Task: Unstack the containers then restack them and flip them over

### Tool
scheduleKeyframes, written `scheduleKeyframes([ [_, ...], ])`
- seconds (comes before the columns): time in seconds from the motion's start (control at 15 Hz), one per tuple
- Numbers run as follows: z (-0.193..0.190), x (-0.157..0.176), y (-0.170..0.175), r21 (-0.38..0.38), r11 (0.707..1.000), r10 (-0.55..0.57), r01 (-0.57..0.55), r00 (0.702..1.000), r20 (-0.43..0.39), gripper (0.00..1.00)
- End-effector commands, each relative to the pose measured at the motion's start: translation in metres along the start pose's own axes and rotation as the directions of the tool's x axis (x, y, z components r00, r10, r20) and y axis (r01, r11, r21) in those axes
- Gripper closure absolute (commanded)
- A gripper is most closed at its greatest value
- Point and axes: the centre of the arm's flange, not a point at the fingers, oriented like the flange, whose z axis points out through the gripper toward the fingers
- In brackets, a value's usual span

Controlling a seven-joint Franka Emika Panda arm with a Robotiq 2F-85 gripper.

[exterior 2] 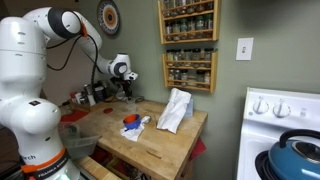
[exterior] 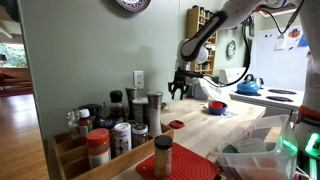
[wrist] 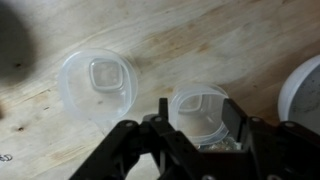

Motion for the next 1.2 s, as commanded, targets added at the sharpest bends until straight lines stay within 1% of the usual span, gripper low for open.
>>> scheduleKeyframes([
  [0.0, 0.016, 0.011, -0.002, -0.023, 0.999, -0.026, 0.025, 1.000, -0.015, 0.16],
  [0.07, 0.018, 0.013, -0.002, -0.029, 0.999, -0.027, 0.027, 0.999, -0.016, 0.10],
  [0.13, 0.021, 0.014, -0.001, -0.035, 0.999, -0.028, 0.028, 0.999, -0.016, 0.13],
  [0.2, 0.023, 0.016, -0.001, -0.039, 0.999, -0.031, 0.031, 0.999, -0.015, 0.21],
  [0.27, 0.026, 0.016, 0.000, -0.043, 0.999, -0.032, 0.032, 0.999, -0.012, 0.41],
  [0.33, 0.028, 0.017, 0.000, -0.047, 0.998, -0.034, 0.033, 0.999, -0.012, 0.41],
  [0.47, 0.031, 0.019, 0.000, -0.051, 0.998, -0.035, 0.034, 0.999, -0.010, 0.55],
  [0.53, 0.033, 0.020, 0.000, -0.052, 0.998, -0.035, 0.035, 0.999, -0.009, 0.66],
  [0.6, 0.034, 0.020, 0.001, -0.055, 0.998, -0.035, 0.035, 0.999, -0.007, 0.72],
  [0.67, 0.036, 0.020, 0.002, -0.057, 0.998, -0.033, 0.033, 0.999, -0.002, 0.81],
  [0.87, 0.041, 0.020, 0.004, -0.063, 0.998, -0.029, 0.029, 1.000, 0.008, 0.99],
  [1.0, 0.030, 0.018, 0.005, -0.063, 0.998, -0.023, 0.024, 1.000, 0.006, 1.00],
  [1.07, 0.020, 0.017, 0.006, -0.064, 0.998, -0.024, 0.024, 1.000, -0.002, 0.97],
  [1.13, 0.009, 0.016, 0.007, -0.058, 0.998, -0.025, 0.024, 1.000, -0.007, 0.97],
])
